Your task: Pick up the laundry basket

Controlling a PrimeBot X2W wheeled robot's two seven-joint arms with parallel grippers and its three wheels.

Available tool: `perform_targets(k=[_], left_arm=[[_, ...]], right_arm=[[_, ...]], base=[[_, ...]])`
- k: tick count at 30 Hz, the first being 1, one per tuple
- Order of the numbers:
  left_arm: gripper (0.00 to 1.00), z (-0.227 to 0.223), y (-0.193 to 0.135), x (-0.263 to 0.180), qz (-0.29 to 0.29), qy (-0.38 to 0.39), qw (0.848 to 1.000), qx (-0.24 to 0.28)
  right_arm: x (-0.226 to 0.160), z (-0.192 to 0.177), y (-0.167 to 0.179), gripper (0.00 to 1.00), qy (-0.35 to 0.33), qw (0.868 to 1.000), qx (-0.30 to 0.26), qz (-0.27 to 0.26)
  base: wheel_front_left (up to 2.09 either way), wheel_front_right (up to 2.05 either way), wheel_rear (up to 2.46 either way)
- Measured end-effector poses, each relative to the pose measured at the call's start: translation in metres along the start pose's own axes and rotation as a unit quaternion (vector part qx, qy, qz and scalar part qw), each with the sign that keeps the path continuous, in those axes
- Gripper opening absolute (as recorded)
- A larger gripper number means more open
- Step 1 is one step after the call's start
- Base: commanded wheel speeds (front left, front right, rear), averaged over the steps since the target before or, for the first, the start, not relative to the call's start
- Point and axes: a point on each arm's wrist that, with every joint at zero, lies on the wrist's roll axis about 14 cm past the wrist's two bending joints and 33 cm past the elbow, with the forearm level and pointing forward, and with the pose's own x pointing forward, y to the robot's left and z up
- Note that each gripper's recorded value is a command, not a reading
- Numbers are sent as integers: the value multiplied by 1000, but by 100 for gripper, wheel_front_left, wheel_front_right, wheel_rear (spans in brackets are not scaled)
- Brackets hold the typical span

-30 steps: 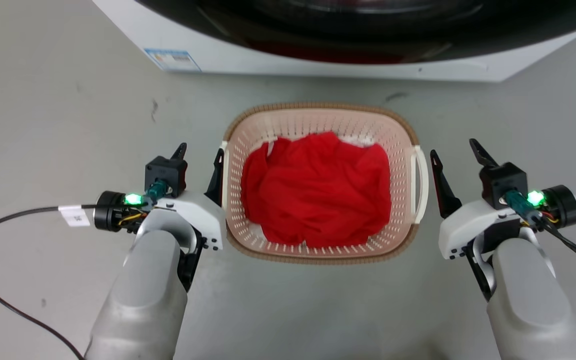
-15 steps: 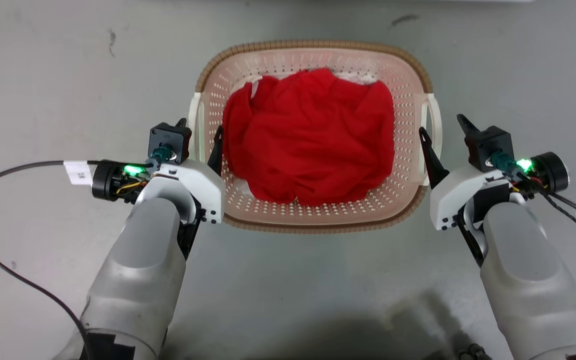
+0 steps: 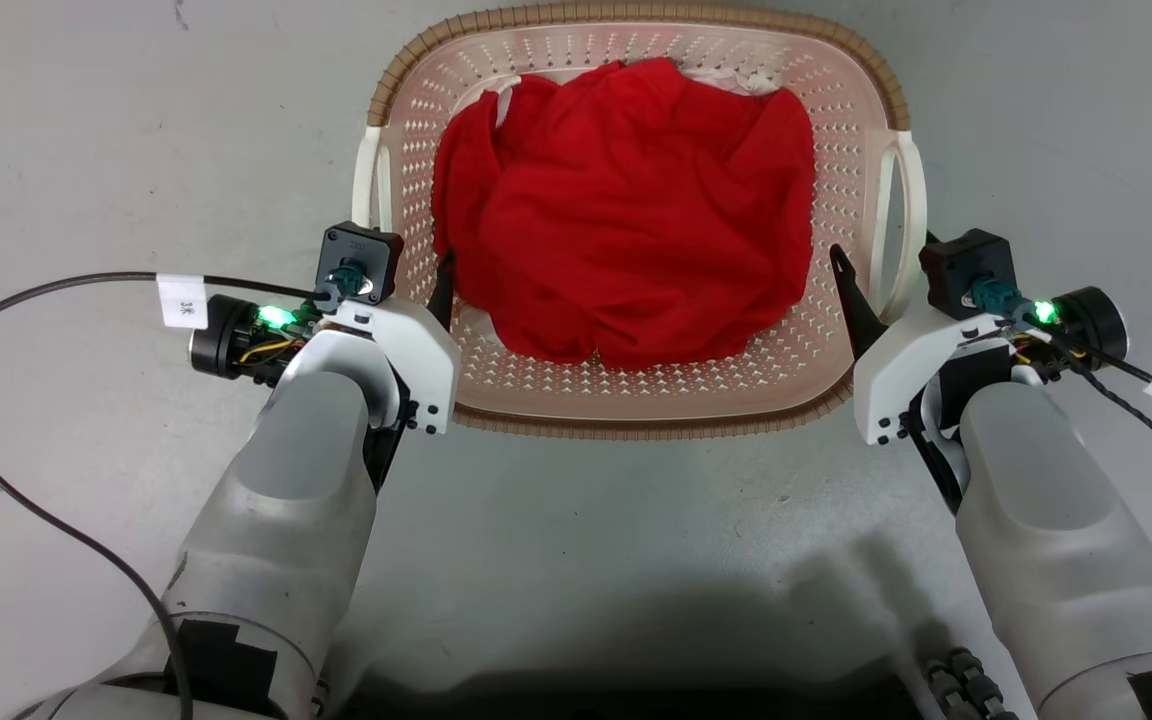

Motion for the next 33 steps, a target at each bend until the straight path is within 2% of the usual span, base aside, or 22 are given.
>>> perform_targets(k=[9, 10, 11, 22, 33], left_arm=[[100, -14, -4, 4, -8, 24, 1000, 7], [34, -15, -4, 4, -8, 25, 1000, 7], [0, -15, -5, 4, -9, 25, 1000, 6], [0, 1, -11, -4, -14, 12, 1000, 4], [0, 16, -15, -47, -8, -1, 1000, -5]], right_arm=[[2, -19, 5, 100, 28, 1000, 11, 6], [3, -18, 4, 35, 27, 1000, 14, 6], [4, -16, 4, 0, 24, 1000, 15, 5], [-4, -8, 11, 0, 23, 999, 23, 10], [-43, 11, 14, 0, 15, 1000, 17, 7]], base=[[0, 0, 0], [0, 0, 0], [0, 0, 0], [0, 0, 0], [0, 0, 0]])
